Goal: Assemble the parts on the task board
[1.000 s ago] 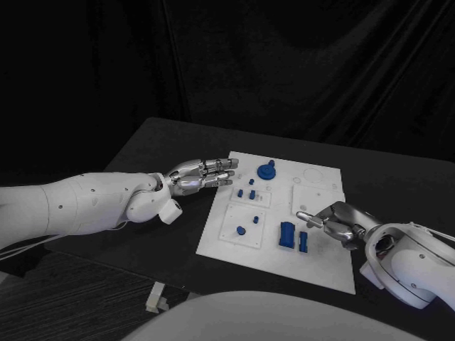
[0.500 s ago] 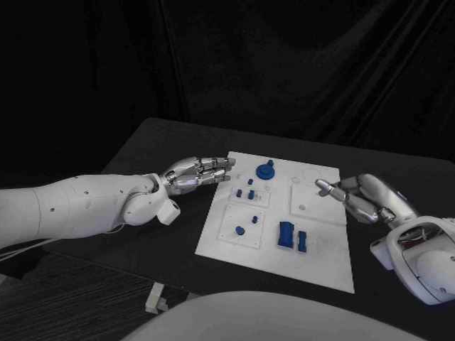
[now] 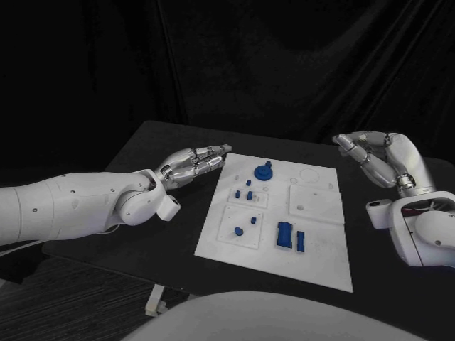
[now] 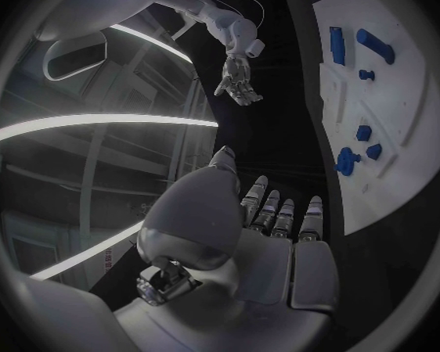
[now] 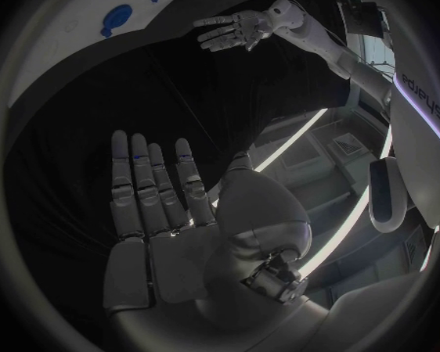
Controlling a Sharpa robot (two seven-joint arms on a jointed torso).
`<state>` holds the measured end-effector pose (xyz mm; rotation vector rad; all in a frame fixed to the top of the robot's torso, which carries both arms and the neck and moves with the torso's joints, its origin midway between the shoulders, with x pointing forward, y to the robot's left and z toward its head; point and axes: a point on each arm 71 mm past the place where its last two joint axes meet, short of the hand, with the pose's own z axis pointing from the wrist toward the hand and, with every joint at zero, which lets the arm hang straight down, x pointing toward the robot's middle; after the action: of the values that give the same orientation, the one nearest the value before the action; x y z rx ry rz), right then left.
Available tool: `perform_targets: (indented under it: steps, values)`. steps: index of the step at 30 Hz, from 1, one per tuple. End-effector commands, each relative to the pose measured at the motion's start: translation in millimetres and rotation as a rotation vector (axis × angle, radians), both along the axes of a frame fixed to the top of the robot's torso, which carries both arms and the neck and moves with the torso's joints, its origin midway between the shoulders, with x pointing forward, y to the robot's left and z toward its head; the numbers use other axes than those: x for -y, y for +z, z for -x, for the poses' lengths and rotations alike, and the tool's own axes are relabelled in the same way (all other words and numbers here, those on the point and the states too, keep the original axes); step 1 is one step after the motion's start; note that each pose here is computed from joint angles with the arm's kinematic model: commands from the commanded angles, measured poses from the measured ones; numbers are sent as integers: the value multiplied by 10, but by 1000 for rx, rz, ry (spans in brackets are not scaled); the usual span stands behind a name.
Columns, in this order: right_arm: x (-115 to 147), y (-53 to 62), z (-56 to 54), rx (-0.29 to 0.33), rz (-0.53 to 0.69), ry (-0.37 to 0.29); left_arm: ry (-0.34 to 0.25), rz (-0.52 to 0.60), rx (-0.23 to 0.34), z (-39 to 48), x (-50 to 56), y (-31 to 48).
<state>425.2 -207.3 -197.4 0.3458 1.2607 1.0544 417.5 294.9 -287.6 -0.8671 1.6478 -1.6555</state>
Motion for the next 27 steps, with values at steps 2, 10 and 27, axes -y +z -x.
perform_targets:
  steps: [2,10,27]
  values:
    - [15,-103,-11,-66,-154,96,66,97,242,-26,13,205]
    - [-12,-274,-23,-177,-205,167,59,80,261,-45,69,205]
    - [-63,-234,-235,-280,-392,-64,269,-24,71,-281,479,262]
